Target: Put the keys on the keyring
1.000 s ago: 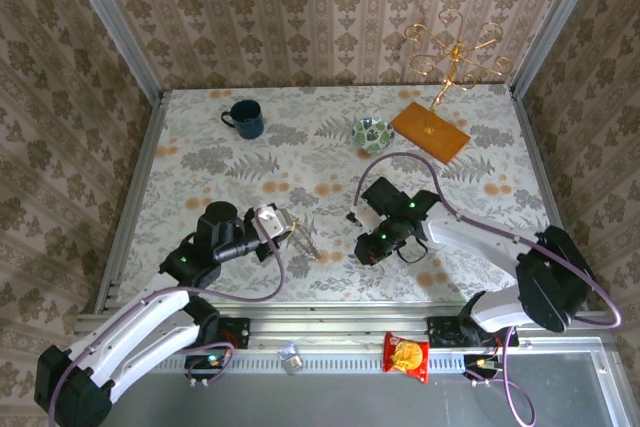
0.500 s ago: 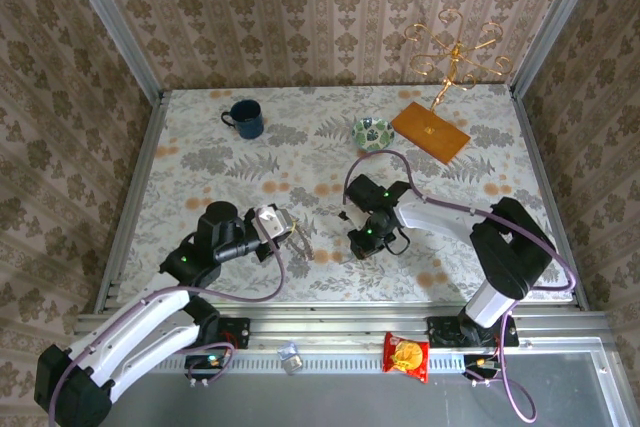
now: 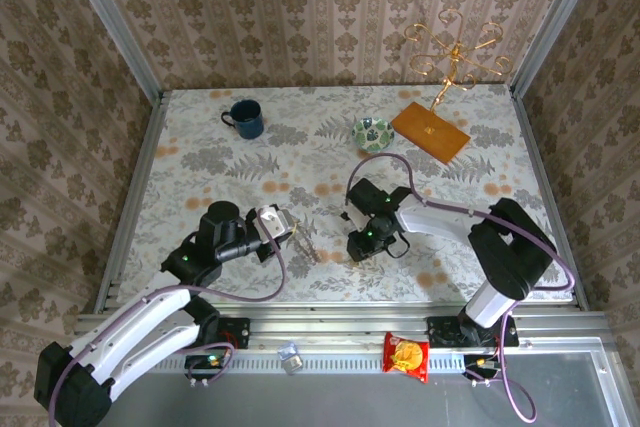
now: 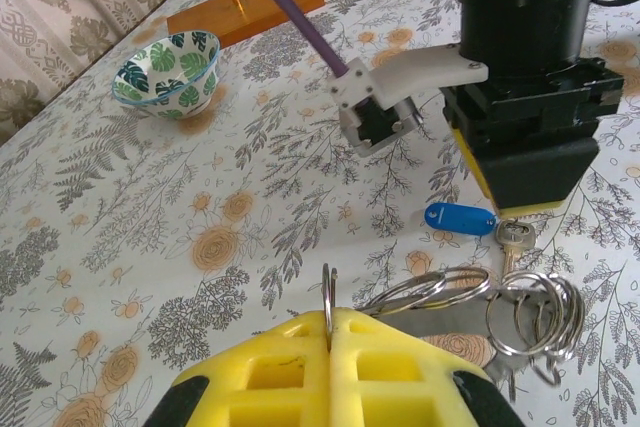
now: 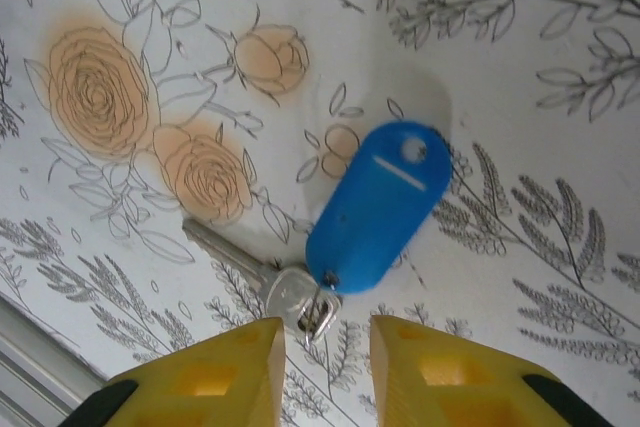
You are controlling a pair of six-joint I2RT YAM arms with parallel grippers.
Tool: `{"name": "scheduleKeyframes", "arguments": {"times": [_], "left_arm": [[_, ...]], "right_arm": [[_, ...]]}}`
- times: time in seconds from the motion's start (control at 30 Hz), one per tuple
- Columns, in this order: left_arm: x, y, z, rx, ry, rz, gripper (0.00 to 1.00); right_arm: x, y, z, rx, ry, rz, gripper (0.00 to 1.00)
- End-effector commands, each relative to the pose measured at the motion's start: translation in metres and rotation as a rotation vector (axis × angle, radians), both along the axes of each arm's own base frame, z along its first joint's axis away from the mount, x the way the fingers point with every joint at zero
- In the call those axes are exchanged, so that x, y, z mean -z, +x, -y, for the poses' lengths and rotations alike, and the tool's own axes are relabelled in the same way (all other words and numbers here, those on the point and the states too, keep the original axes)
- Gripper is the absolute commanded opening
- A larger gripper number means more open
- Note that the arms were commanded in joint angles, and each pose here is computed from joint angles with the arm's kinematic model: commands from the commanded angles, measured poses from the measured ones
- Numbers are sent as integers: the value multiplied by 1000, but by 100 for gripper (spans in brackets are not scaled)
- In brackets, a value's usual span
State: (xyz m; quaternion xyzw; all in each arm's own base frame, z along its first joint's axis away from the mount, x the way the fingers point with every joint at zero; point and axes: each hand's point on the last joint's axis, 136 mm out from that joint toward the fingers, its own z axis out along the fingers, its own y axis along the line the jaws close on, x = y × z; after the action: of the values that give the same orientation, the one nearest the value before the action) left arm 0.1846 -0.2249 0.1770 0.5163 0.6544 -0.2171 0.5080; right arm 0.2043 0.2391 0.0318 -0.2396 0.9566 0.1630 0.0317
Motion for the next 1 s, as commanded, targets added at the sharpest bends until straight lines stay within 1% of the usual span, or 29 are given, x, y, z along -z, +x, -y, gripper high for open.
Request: {"name": "scheduleKeyframes", "arguments": {"times": [0.0, 0.1, 0.23, 0.47, 0.6, 0.77, 0.97], "left_arm": [[-26, 2, 6, 21, -48, 69, 0], [-25, 2, 7, 23, -49, 68, 0], [-23, 2, 7, 23, -53, 64, 0], [-24, 0, 7, 25, -56, 65, 0], [-24, 0, 7, 24, -55, 65, 0], [-25, 0, 7, 24, -52, 69, 0], [-24, 1, 7, 25, -50, 69, 0]], "right_arm": [[-13, 2, 3, 63, 14, 58, 32], [-12, -3, 5, 83, 2, 76, 33], [-5, -1, 3, 94, -11, 109, 31], [5, 1, -3, 75, -69, 135, 26], [7, 3, -3, 75, -93, 145, 21], [7, 4, -4, 77, -93, 152, 17], [7, 5, -7, 76, -84, 150, 17]]}}
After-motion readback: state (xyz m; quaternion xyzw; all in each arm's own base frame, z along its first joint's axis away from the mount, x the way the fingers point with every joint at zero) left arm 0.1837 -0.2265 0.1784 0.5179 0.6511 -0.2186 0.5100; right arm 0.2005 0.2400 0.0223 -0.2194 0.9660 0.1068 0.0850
